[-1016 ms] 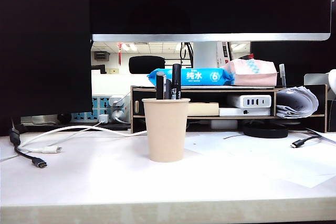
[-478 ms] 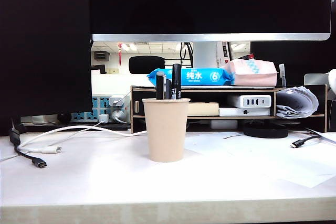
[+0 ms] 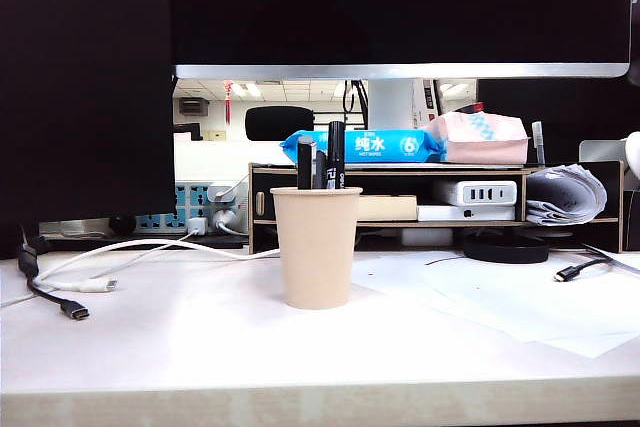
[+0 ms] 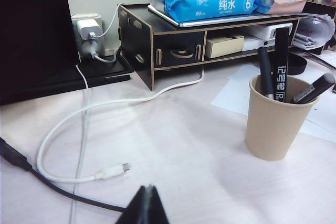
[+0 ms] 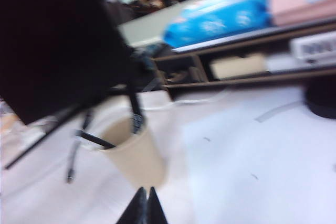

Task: Pick up the marker from the paper cup and put it on the table.

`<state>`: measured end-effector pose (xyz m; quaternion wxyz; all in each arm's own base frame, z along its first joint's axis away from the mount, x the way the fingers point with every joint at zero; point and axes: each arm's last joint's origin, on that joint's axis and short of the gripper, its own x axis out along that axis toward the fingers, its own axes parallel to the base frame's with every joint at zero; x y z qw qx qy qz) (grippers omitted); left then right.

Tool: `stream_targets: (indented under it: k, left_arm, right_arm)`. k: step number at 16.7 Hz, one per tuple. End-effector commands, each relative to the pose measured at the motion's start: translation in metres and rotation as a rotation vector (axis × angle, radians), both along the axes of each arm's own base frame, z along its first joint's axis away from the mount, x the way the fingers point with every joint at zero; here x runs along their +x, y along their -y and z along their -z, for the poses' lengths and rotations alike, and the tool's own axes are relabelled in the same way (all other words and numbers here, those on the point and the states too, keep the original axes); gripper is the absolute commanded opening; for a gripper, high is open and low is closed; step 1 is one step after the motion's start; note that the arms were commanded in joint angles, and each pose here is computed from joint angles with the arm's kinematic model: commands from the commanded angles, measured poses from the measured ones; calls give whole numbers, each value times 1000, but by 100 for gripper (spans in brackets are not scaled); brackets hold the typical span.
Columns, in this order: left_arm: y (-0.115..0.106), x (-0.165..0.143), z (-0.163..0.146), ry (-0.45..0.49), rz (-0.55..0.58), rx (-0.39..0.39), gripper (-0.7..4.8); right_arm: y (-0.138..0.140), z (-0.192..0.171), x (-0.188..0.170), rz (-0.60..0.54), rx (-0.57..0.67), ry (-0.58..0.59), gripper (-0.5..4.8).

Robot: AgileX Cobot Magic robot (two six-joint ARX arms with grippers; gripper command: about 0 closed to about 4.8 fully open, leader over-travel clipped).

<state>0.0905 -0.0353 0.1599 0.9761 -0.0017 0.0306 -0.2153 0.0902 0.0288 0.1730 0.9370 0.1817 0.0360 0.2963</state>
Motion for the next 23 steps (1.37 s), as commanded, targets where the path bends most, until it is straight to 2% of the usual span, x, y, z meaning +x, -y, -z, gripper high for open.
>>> stream_targets:
  k: [1, 7, 12, 14, 16, 18, 19, 21, 22, 23]
  left_arm:
    - [0, 0, -2, 16, 1, 2, -5]
    - [0, 0, -2, 16, 0, 2, -5]
    - [0, 0, -2, 16, 1, 2, -5]
    - [0, 0, -2, 16, 1, 2, -5]
    - [0, 0, -2, 16, 0, 2, -5]
    - [0, 0, -2, 16, 0, 2, -5]
    - [0, 0, -2, 16, 1, 2, -5]
    - [0, 0, -2, 16, 1, 2, -5]
    - [0, 0, -2, 16, 1, 2, -5]
    - [0, 0, -2, 16, 1, 2, -5]
  right_arm:
    - [1, -15, -2, 21, 45, 75, -6]
    - [0, -34, 6, 30, 47, 87, -6]
    - [-11, -46, 49, -64, -54, 44, -5]
    - [-22, -58, 84, -189, -114, 25, -5]
    - [-38, -64, 109, -266, -155, 20, -5]
    - [-68, -70, 134, -366, -254, 75, -6]
    - [-85, -69, 140, -389, -306, 109, -6]
    - [-102, -66, 147, -358, -339, 106, -5]
    - [-109, -62, 149, -355, -343, 110, 7]
    - [-113, -58, 152, -362, -340, 122, 95]
